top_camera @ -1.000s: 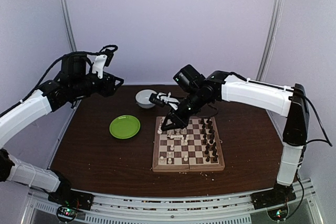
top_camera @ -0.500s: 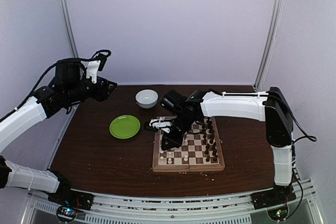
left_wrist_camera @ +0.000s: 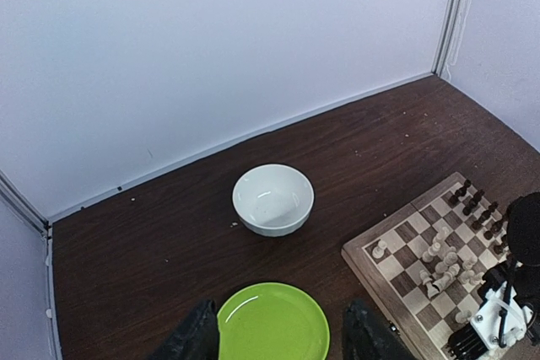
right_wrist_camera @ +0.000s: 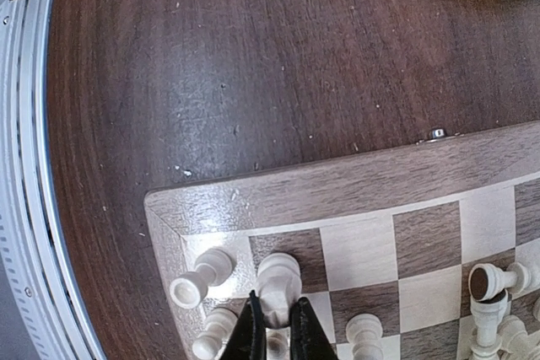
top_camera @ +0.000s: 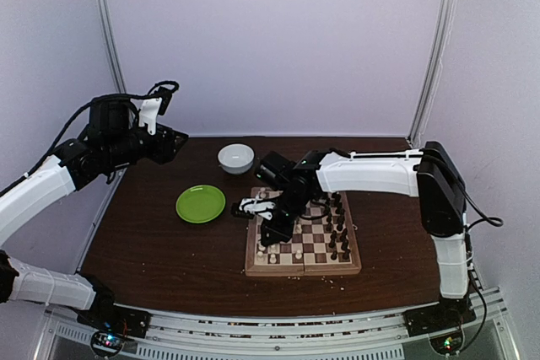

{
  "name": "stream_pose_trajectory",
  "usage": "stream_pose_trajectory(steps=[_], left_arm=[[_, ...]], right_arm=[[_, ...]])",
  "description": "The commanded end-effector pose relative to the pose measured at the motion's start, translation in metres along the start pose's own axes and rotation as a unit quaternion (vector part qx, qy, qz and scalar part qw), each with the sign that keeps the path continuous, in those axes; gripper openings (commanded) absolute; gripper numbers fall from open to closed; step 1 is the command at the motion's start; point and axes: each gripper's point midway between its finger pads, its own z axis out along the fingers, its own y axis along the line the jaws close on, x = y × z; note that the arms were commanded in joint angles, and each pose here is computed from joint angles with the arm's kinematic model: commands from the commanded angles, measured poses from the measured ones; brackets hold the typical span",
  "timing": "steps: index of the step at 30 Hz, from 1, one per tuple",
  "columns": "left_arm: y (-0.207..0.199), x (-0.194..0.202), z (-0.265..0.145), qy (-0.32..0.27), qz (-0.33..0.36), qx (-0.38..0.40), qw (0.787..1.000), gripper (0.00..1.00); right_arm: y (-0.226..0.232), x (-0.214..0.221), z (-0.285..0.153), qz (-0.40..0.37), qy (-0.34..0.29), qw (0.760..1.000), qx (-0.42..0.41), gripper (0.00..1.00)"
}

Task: Set up the chess pieces on the board
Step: Place the knight at g1.

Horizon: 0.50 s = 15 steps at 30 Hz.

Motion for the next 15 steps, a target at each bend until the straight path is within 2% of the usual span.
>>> stream_pose_trajectory(steps=[1,9,15], left_arm=[[0.0,-0.0048,0.0005,-0.013,-0.007,0.002,1.0,0.51],[-0.0021,-0.0035,0.0028,-0.011,-0.009,0.009,1.0,0.51],[-0.0036,-0.0015,0.0043,-0.007,-0.009,0.013,1.0,0.52]], right_arm=[[-0.0021,-0.0004,0.0049,-0.004,0.007,1.0,0.006,0.04],[-0.0007,0.0001,0.0066,-0.006,0.01,1.0,0.007,0.07],[-0.0015,-0.0037,-0.0014,-0.004,0.004,1.0,0.017,0.19]])
